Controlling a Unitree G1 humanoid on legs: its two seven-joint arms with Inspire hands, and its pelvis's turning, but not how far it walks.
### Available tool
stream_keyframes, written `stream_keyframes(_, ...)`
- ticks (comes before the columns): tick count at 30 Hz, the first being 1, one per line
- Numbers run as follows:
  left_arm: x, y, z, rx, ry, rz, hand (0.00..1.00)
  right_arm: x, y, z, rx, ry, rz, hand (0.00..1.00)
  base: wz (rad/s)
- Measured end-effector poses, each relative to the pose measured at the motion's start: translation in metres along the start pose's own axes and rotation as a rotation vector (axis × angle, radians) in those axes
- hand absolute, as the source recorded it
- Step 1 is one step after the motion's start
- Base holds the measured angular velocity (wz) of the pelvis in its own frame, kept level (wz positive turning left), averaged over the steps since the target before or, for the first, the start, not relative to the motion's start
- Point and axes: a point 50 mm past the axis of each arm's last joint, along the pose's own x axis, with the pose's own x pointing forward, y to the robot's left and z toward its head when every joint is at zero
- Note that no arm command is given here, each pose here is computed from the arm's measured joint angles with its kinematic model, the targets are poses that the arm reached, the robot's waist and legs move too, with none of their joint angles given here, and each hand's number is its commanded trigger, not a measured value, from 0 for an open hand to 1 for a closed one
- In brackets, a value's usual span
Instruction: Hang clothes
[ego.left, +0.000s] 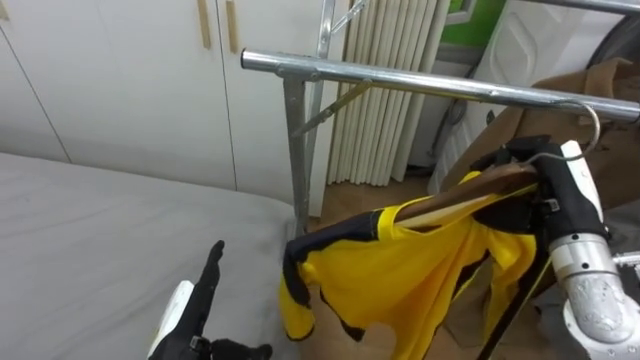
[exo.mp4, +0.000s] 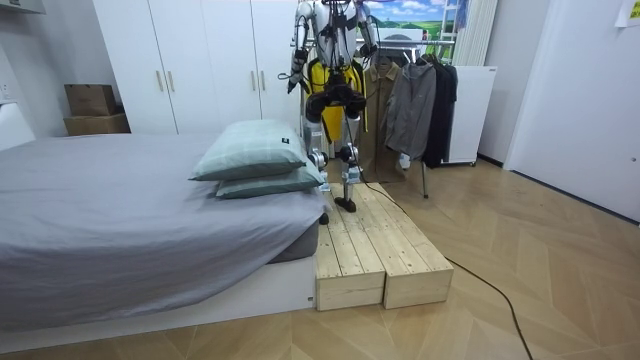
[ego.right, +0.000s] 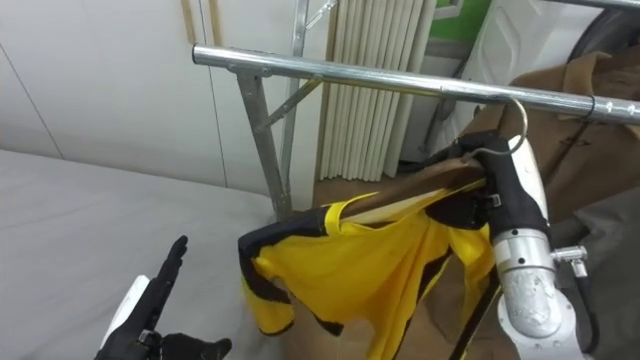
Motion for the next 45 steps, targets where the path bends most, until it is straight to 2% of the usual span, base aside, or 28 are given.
stream_keyframes(4, 0.001, -0.001, 0.000, -0.019, 0.002, -0.013, 0.00, 0.004, -0.010, -0.010, 0.041, 0.052, -0.037, 1.00, 0.06)
stream_keyframes(9, 0.001, -0.001, -0.001, -0.017, 0.019, -0.031, 0.00, 0.007, -0.016, -0.020, 0.012, 0.109, -0.044, 1.00, 0.02)
stream_keyframes(13, 0.001, 0.000, -0.003, -0.014, 0.028, -0.029, 0.00, 0.022, -0.018, -0.015, 0.011, 0.116, -0.056, 1.00, 0.06)
stream_keyframes(21, 0.000, -0.001, -0.005, 0.016, 0.043, -0.048, 0.00, 0.028, -0.019, -0.014, 0.020, 0.139, -0.039, 1.00, 0.10)
stream_keyframes(25, 0.000, 0.001, -0.006, 0.031, 0.049, -0.046, 0.00, 0.044, -0.023, -0.014, 0.080, 0.176, -0.041, 1.00, 0.00)
stream_keyframes(30, 0.000, 0.002, -0.008, 0.062, 0.063, -0.071, 0.00, 0.048, -0.029, -0.023, 0.103, 0.231, -0.043, 1.00, 0.00)
stream_keyframes(36, -0.004, 0.004, -0.017, 0.083, 0.100, -0.100, 0.00, 0.048, -0.029, -0.039, 0.094, 0.313, 0.020, 1.00, 0.00)
stream_keyframes(45, -0.009, 0.004, -0.030, 0.117, 0.185, -0.156, 0.00, 0.034, -0.029, -0.068, 0.208, 0.464, 0.061, 1.00, 0.04)
